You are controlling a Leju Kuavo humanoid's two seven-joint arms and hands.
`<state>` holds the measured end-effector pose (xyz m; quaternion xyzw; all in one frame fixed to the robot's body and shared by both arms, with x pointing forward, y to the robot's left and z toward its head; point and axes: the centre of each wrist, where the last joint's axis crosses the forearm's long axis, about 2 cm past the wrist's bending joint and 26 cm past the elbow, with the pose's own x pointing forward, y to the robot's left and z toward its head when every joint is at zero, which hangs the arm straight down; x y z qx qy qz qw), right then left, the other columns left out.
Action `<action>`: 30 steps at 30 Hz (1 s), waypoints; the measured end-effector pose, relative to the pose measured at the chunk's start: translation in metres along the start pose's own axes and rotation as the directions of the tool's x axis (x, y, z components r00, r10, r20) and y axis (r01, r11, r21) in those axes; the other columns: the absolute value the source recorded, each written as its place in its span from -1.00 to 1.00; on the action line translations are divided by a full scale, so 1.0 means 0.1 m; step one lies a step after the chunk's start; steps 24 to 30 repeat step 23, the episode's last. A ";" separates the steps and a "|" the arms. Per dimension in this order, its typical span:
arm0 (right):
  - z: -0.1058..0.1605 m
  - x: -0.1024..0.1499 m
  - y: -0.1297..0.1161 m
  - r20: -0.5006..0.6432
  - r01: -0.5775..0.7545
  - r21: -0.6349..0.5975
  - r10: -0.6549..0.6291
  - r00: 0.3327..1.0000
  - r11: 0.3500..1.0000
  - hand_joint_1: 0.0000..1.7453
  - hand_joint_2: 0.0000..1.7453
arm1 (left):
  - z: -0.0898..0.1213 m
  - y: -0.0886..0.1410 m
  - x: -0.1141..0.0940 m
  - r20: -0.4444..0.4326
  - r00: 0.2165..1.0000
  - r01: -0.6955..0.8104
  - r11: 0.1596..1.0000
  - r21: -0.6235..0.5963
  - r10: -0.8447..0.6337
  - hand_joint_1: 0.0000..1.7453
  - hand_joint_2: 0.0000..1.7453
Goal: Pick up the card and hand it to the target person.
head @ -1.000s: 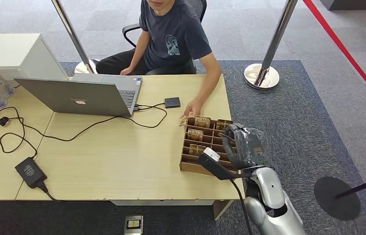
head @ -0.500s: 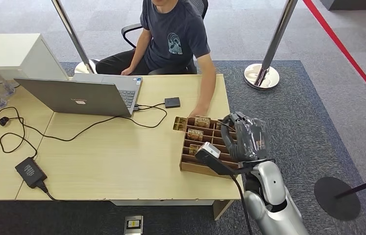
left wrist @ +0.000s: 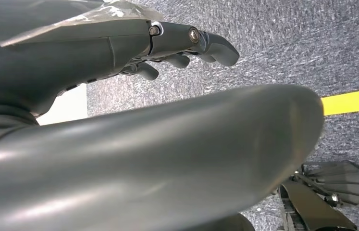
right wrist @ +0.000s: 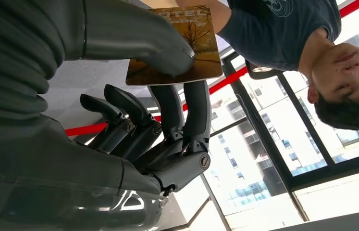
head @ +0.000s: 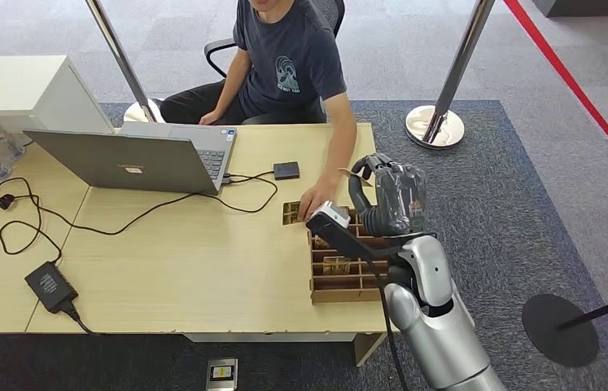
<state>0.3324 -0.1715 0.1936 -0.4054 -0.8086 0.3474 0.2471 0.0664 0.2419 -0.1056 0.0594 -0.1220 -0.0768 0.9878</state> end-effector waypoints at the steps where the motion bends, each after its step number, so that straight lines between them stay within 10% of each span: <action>1: -0.03 0.02 0.01 0.001 0.004 0.000 -0.004 1.000 1.000 1.00 1.00 | 0.00 0.00 0.00 0.000 1.000 0.000 1.000 -0.001 0.000 -1.00 -1.00; 30: -0.17 0.17 0.22 -0.024 0.048 0.079 -0.047 0.999 0.996 1.00 1.00 | 0.00 -0.01 -0.03 0.000 1.000 -0.008 1.000 -0.009 0.008 -1.00 -1.00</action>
